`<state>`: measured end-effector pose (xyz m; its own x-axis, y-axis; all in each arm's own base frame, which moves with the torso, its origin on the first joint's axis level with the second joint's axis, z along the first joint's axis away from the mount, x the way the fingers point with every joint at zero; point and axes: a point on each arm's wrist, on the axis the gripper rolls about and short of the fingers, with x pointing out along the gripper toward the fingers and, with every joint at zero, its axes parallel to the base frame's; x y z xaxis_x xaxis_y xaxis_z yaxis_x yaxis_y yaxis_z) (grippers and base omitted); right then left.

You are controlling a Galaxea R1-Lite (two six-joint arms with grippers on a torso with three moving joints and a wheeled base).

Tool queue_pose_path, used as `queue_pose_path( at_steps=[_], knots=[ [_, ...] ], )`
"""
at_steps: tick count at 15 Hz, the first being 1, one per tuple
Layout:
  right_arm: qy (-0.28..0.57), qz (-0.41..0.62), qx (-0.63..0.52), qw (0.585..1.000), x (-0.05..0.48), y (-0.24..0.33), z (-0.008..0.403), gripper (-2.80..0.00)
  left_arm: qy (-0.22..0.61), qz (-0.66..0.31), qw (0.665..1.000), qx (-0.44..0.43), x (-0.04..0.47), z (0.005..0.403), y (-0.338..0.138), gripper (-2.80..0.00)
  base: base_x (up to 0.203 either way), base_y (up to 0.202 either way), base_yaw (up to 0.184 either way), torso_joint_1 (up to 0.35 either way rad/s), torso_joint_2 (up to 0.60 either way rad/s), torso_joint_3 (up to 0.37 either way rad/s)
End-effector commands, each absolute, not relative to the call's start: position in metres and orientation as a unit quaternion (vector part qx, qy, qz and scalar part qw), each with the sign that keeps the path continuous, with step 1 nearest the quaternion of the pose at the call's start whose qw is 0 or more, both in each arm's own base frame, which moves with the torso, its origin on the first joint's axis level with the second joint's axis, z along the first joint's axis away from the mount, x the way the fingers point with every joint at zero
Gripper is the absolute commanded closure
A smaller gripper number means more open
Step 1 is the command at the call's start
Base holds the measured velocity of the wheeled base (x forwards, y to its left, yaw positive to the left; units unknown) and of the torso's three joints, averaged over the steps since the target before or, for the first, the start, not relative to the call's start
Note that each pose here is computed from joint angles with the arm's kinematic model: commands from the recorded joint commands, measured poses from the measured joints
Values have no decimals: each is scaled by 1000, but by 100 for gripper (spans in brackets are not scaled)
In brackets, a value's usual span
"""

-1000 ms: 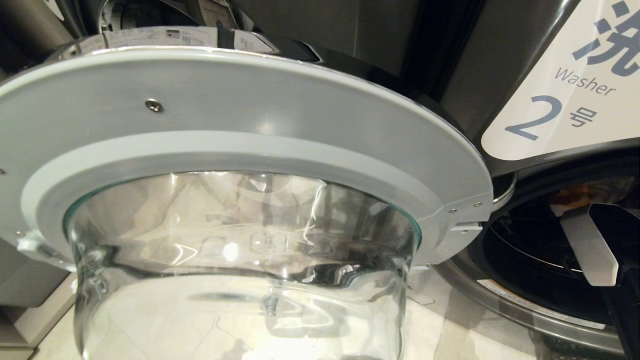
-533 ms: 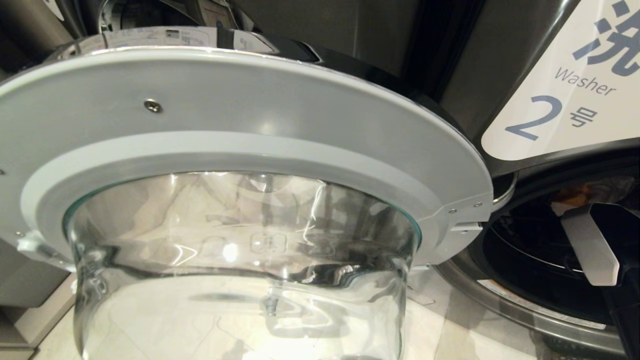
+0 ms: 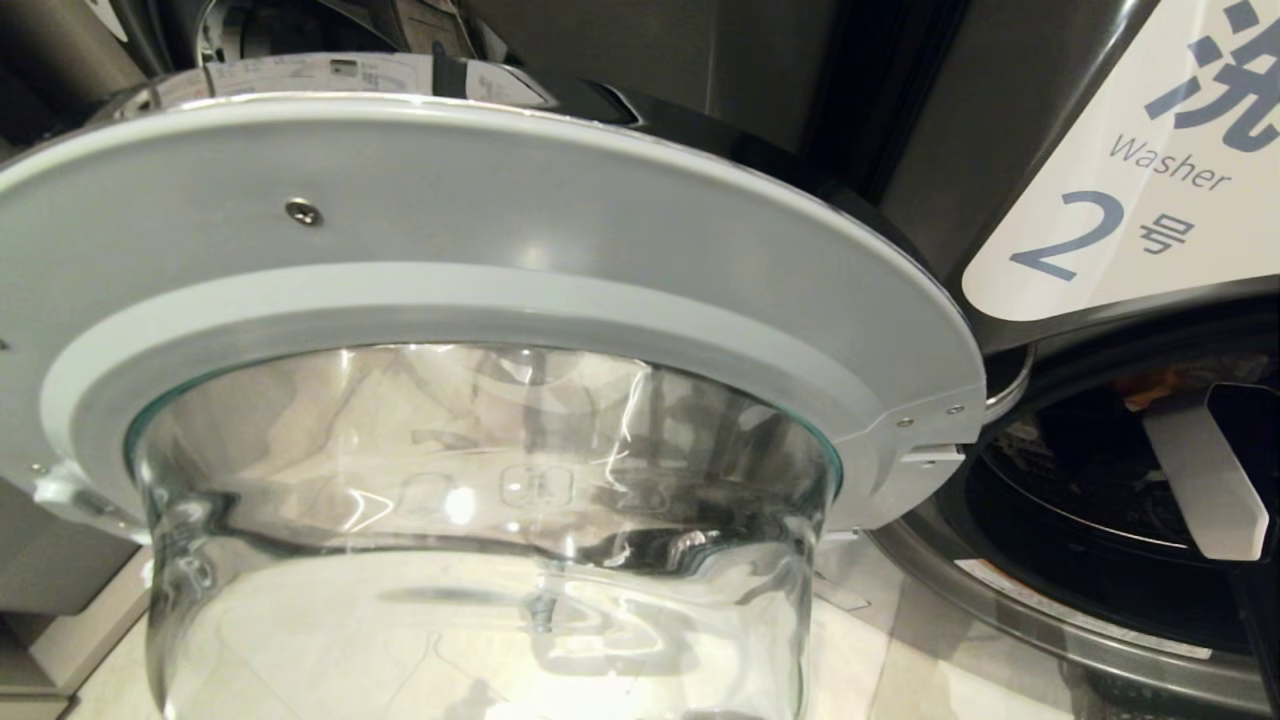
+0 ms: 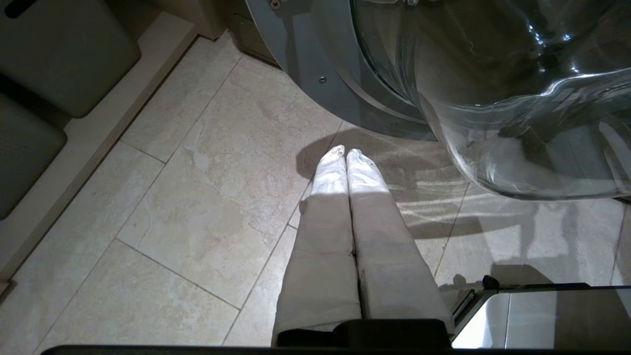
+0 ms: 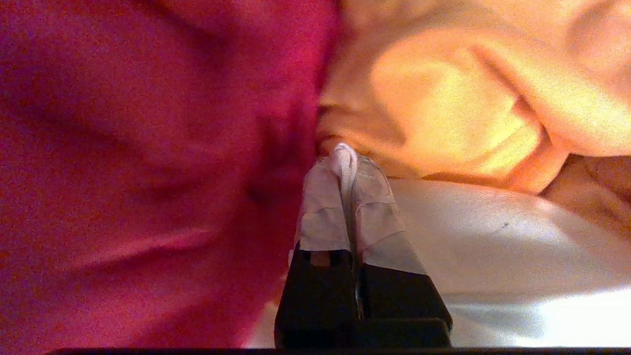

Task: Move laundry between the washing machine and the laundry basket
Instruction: Pick a cloth and place it into the basket

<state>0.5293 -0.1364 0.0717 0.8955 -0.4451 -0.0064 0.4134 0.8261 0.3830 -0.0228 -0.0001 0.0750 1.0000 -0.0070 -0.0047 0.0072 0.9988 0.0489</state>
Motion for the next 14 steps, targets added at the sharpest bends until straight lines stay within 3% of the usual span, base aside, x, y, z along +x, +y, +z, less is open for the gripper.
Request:
queue_pose_path(
  at_steps=[1,14],
  knots=[
    [-58,-221,191,955,517,-130,104,0,3,-4,1000,25,-23,75,0,0,0,0,0,0,0,0],
    [-16,-225,193,955,415,-100,130,0,3,-4,1000,25,-23,75,0,0,0,0,0,0,0,0]
  ],
)
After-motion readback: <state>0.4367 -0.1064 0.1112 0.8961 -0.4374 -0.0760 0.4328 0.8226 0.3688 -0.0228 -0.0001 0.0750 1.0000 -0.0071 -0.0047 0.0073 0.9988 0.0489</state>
